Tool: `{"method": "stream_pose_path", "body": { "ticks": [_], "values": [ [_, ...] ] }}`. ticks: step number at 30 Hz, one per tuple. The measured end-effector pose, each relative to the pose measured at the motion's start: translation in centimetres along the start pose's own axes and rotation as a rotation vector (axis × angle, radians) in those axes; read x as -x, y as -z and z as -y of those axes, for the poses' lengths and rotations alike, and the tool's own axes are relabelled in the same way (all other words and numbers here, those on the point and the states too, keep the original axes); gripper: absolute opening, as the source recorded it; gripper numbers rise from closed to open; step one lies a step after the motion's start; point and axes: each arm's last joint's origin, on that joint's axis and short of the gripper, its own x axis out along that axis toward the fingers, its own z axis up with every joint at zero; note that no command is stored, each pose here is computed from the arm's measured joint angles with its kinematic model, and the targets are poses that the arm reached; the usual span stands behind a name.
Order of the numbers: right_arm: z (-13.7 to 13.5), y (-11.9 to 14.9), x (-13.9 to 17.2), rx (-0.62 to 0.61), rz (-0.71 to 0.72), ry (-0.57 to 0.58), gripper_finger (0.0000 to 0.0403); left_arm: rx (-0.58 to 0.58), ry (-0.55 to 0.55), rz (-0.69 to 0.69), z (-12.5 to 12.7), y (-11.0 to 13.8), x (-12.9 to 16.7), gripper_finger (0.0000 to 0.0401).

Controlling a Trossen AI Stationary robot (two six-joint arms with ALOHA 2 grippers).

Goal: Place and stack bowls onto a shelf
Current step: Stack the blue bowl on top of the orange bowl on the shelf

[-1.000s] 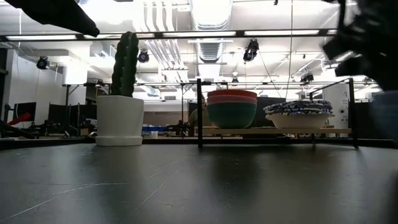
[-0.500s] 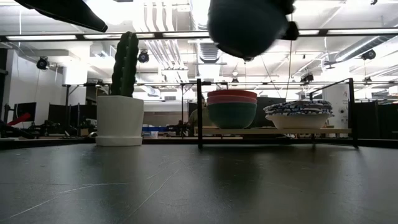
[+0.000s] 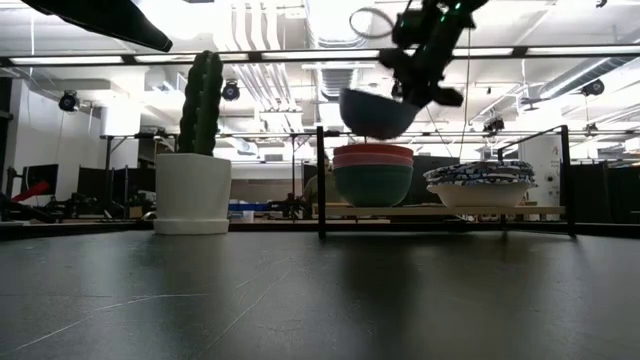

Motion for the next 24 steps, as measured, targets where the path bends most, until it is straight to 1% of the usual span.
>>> {"method": "stream_pose_path", "body": {
  "ticks": [6, 12, 15, 19, 24],
  "values": [
    [0.7, -1.6, -2.9, -0.006, -0.07, 0.025, 0.0011, 0.009, 0.0, 0.0, 0.0, 0.0, 0.0, 0.0139],
    [0.7, -2.4, -4.0, 0.007, -0.096, 0.032, 0.0011, 0.011, 0.001, 0.0, 0.0, 0.0, 0.0, 0.0139],
    [0.6, -2.8, -4.0, 0.016, -0.086, 0.028, 0.0013, 0.012, 0.001, 0.0, 0.0, 0.0, 0.0, 0.0139],
    [0.5, -2.9, -3.8, 0.025, -0.078, 0.026, 0.003, 0.013, 0.001, 0.001, 0.0, 0.0, 0.0, 0.0139],
    [0.5, -2.8, -3.8, 0.026, -0.082, 0.028, 0.0067, 0.014, 0.001, 0.001, 0.0, 0.0, 0.0, 0.0139]
  ]
}}
